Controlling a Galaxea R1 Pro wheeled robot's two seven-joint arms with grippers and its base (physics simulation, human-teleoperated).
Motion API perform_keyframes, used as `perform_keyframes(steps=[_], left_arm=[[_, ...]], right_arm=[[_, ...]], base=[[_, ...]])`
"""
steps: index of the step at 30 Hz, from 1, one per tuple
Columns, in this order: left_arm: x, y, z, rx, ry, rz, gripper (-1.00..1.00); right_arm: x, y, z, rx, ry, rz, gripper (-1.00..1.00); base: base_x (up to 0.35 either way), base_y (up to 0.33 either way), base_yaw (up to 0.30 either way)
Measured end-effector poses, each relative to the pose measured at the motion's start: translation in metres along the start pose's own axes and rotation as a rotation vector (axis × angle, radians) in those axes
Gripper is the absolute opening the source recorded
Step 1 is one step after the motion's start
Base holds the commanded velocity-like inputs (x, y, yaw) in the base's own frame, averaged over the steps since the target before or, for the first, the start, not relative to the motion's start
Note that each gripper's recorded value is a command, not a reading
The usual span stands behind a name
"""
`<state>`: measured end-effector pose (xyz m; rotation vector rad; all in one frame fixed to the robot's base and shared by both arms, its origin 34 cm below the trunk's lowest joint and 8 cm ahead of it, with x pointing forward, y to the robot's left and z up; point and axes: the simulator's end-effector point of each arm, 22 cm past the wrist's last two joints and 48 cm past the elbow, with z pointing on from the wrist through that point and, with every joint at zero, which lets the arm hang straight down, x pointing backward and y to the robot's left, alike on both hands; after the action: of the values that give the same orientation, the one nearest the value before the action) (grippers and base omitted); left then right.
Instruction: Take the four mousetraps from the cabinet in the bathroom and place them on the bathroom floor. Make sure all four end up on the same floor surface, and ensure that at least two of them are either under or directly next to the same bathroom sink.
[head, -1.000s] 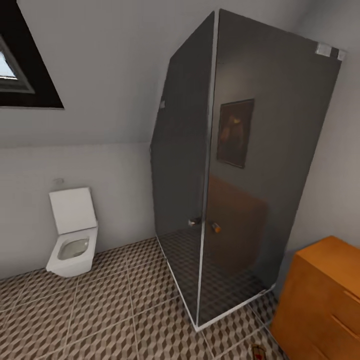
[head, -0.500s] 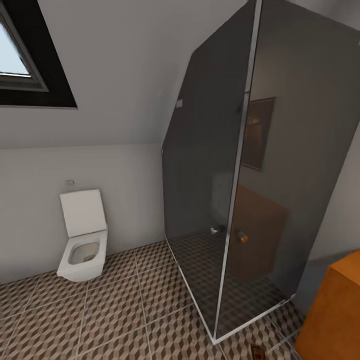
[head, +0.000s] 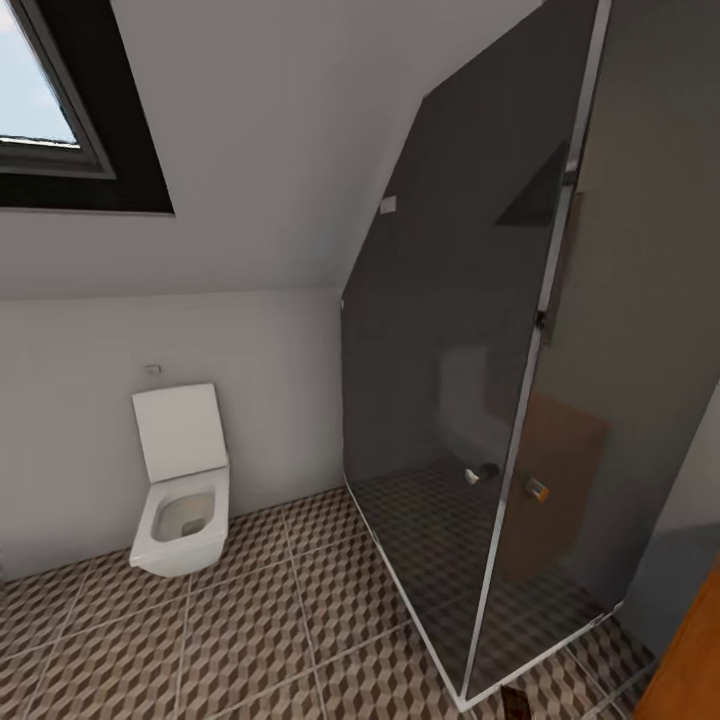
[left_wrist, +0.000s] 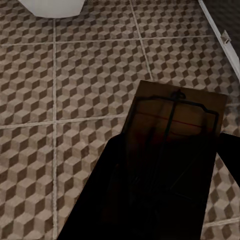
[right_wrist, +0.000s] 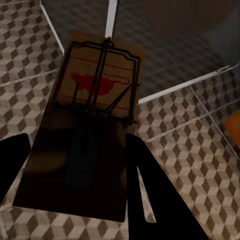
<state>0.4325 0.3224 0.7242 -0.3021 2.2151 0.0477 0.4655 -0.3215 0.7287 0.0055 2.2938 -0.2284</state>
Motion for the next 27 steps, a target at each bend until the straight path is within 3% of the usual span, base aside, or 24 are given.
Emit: perform_keyframes(steps=[10,15,19,22,27], left_arm=[[0.0,0.0,0.0,-0.001,0.0,0.0,-1.0],[-0.001,0.008,0.0,-0.014,-0.001,0.001,-1.0],[-0.002,0.02,0.0,-0.061,-0.002,-0.001,-1.0],[-0.002,0.038,-0.002,-0.143,-0.002,-0.009,-1.0],[-0.001,0.044,-0.003,-0.181,-0.002,-0.013,-1.0]], right_arm=[[0.0,0.0,0.0,0.0,0.0,-0.002,-1.0],[0.0,-0.001,0.0,0.005,-0.002,-0.004,-1.0],[-0.001,-0.002,0.0,0.01,-0.002,-0.004,-1.0],[-0.001,-0.003,0.0,0.013,-0.002,-0.003,-1.0],[-0.001,-0.004,0.0,0.016,-0.003,-0.002,-1.0]], base=[[0.102,0.312,0.007],[0.1,0.313,0.223],[0.1,0.313,0.286],[0.1,0.313,0.297],[0.098,0.303,0.299]])
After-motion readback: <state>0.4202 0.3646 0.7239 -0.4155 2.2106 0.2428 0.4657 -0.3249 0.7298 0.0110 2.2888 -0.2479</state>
